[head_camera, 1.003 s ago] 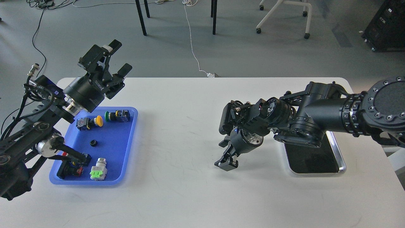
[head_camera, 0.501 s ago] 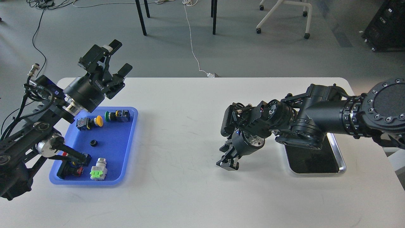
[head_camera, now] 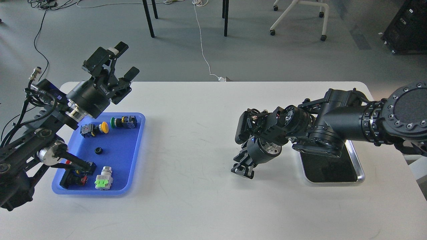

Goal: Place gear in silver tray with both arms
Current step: 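Close the right gripper on the black gear and lift it, then carry the gear over the silver tray and release it with right gripper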

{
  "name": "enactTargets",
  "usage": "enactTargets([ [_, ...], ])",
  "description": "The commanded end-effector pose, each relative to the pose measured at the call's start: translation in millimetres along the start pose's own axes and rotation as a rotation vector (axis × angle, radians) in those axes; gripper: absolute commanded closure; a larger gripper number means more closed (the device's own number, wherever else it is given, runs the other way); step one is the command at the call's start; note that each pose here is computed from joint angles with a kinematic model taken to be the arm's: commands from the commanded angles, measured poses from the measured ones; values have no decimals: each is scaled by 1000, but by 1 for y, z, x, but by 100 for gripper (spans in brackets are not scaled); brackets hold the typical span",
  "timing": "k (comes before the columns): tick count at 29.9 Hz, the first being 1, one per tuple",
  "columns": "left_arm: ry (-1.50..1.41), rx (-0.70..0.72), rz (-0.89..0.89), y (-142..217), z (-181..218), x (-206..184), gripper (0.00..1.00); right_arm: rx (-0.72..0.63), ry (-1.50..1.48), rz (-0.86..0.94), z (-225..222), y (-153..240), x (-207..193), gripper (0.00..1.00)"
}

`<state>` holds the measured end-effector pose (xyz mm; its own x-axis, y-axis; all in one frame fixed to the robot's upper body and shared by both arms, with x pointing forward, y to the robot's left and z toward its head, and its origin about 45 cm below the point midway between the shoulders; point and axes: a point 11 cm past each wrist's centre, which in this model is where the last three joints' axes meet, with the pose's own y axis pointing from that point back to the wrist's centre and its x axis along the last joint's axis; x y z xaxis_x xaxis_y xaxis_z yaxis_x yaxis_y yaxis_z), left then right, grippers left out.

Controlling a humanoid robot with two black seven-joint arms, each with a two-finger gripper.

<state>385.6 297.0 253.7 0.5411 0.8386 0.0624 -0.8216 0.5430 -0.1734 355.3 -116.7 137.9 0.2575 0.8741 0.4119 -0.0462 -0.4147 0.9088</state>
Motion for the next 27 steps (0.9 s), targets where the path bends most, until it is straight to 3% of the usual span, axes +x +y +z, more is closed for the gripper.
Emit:
enactTargets([
  [1, -1, -1, 0, 0, 0, 0, 2, 3, 1, 0, -1, -1, 0, 70],
  [7, 0, -2, 1, 0, 0, 0, 2, 6, 2, -2, -2, -1, 0, 83],
  [14, 0, -3, 1, -1, 1, 0, 2, -9, 9, 5, 3, 6, 6, 85],
  [20, 0, -3, 1, -1, 1, 0, 2, -130, -51, 63, 44, 57, 12, 85],
  [27, 2, -5, -3, -2, 1, -1, 2, -281, -200, 83, 91, 122, -46, 85],
])
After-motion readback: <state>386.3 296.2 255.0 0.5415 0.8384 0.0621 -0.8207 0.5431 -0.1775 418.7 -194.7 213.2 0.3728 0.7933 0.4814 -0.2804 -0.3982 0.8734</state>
